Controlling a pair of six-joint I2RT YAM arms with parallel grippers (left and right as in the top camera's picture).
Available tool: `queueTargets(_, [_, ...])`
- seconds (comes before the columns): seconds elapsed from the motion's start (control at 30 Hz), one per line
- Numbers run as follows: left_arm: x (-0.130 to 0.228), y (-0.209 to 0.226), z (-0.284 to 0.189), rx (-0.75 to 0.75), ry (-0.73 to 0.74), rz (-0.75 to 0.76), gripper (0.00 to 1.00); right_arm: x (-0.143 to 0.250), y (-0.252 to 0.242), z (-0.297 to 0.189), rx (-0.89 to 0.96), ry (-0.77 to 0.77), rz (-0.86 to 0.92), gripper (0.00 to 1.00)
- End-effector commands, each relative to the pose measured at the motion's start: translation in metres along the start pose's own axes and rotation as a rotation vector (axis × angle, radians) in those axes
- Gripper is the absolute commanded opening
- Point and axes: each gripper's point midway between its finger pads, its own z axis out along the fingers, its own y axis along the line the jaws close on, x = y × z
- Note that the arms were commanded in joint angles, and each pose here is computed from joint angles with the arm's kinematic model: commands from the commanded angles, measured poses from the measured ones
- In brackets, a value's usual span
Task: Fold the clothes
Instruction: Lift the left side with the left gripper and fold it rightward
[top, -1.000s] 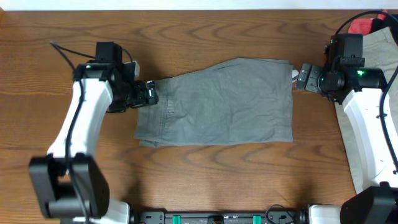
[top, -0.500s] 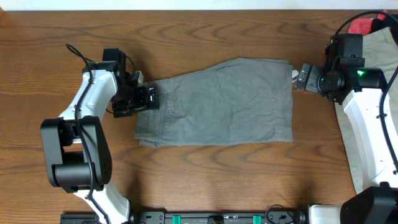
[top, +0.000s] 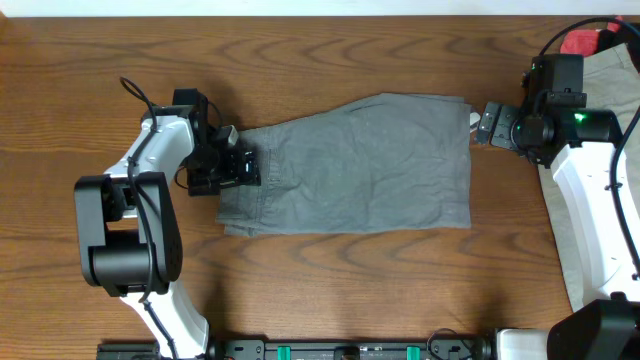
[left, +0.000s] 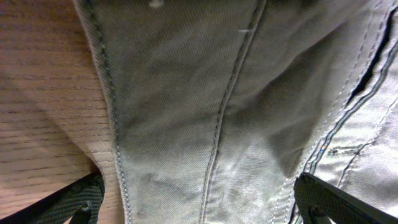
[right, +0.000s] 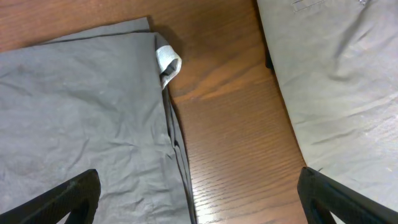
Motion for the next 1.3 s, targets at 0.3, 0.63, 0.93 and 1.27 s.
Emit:
queueTargets(0.3, [0.031,0.01,0.037,0.019,0.114,-0.027,0.98,-0.003,0.0,-0.001,0.008,-0.01,0.001,0.99])
queueTargets(0.63, [0.038,0.005,0.042,0.044,0.13,-0.018,0.31,-0.003,0.0,-0.001,0.008,-0.01,0.001,0.99])
queueTargets(0.93, [0.039,0.015,0.039,-0.022,0.135,-0.08,0.07,-0.003,0.0,-0.001,0.008,-0.01,0.001,0.99])
queueTargets(1.27, [0.035,0.065,-0.012,-0.39,0.122,-0.272,0.06,-0.003,0.0,-0.001,0.008,-0.01,0.001,0.99])
